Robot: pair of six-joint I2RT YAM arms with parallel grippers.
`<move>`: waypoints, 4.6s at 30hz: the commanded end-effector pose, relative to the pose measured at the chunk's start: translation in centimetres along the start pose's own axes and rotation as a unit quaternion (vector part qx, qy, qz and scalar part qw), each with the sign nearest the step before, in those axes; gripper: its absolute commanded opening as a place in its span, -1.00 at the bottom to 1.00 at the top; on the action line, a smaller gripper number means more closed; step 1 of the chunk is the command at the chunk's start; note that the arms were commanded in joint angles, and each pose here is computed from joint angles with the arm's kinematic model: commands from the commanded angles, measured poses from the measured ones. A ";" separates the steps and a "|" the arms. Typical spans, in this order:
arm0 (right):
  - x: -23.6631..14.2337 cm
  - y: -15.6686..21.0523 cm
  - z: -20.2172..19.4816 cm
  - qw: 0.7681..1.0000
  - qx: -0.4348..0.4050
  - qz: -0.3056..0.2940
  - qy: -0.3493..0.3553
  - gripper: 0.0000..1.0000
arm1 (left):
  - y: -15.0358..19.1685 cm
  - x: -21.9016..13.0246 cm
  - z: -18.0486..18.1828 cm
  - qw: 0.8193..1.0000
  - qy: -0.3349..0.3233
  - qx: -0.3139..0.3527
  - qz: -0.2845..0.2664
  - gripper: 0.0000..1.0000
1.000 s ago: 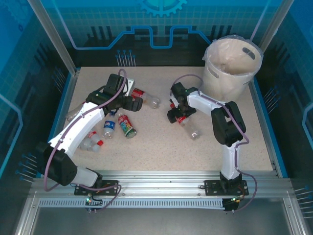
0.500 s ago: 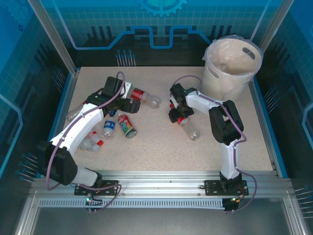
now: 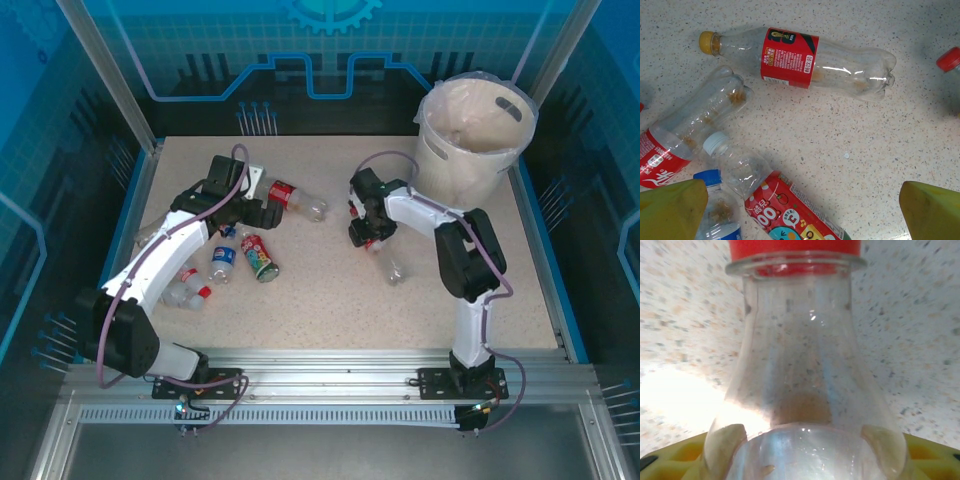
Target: Put the plastic bottles in the bin
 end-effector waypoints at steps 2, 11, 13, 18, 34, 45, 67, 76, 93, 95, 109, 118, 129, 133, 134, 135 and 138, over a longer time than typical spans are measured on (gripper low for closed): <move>-5.8 -2.4 0.5 0.995 0.003 -0.091 -0.030 0.07 | 0.1 0.5 0.0 1.000 0.009 -0.011 0.000 0.98; -19.9 -6.5 -0.1 0.953 -0.021 -0.300 -0.038 -0.02 | 0.1 0.5 -0.1 1.000 0.011 -0.011 0.001 0.99; -23.3 -7.2 -1.0 0.935 -0.020 -0.351 -0.034 -0.13 | 0.2 0.5 -0.1 1.000 0.011 -0.011 0.002 0.98; -30.3 -8.2 -4.5 0.892 0.008 -0.450 -0.036 -0.40 | 0.2 0.6 -0.1 1.000 0.013 -0.012 0.003 0.98; -41.9 -8.1 -15.1 0.695 0.026 -0.710 0.111 -0.98 | 0.3 1.0 -0.2 1.000 0.017 -0.016 0.010 0.99; -39.6 -8.3 -19.8 0.677 0.000 -0.695 0.241 -0.96 | 0.3 1.0 0.0 1.000 0.013 -0.017 0.010 0.98; -25.0 -8.4 -27.4 0.793 0.067 -0.552 0.251 -0.84 | 0.5 1.4 0.1 1.000 0.008 -0.013 0.016 0.98; -20.1 -7.7 -28.8 0.818 0.096 -0.519 0.227 -0.48 | 0.5 1.5 0.3 1.000 0.006 -0.013 0.017 0.99; -24.5 -7.7 -28.7 0.819 0.093 -0.514 0.239 0.92 | 0.5 1.4 0.3 1.000 0.008 -0.014 0.017 0.98; -25.8 -7.6 -28.6 0.815 0.093 -0.517 0.243 0.93 | 0.5 1.4 0.3 1.000 0.009 -0.014 0.017 0.98; -30.2 -7.3 -27.1 0.815 0.084 -0.524 0.235 0.95 | 0.5 1.4 0.2 1.000 0.010 -0.016 0.018 0.98; -35.5 -6.1 -22.9 0.808 0.063 -0.552 0.195 0.95 | 0.7 1.7 0.3 1.000 0.008 -0.016 0.022 0.98; -37.9 -5.2 -13.8 0.820 0.000 -0.549 0.163 0.95 | 0.9 2.2 0.6 0.999 -0.001 -0.024 0.034 0.98; -36.2 -6.2 -8.5 0.835 -0.058 -0.532 0.127 0.93 | 1.0 2.2 0.7 0.999 -0.004 -0.025 0.037 0.98; -35.6 -6.5 -7.3 0.840 -0.071 -0.526 0.116 0.93 | 1.0 2.2 0.7 0.999 -0.005 -0.025 0.036 0.98; -34.7 -6.8 -5.8 0.847 -0.088 -0.515 0.101 0.93 | 1.0 2.1 0.8 0.999 -0.007 -0.025 0.036 0.98; -31.5 -7.5 -1.9 0.866 -0.130 -0.479 0.058 0.92 | 1.0 2.1 1.1 0.999 -0.013 -0.027 0.037 0.98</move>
Point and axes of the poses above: each hand's point on the last joint's axis, 136 mm out from that joint toward the fingers, its own x axis out along the fingers, its own z axis along the line the jaws close on, y = z × x, the point moved 3 cm from there along -x, back along the fingers, and after that the axes turned 6 degrees about -x, right-handed, at the moved point
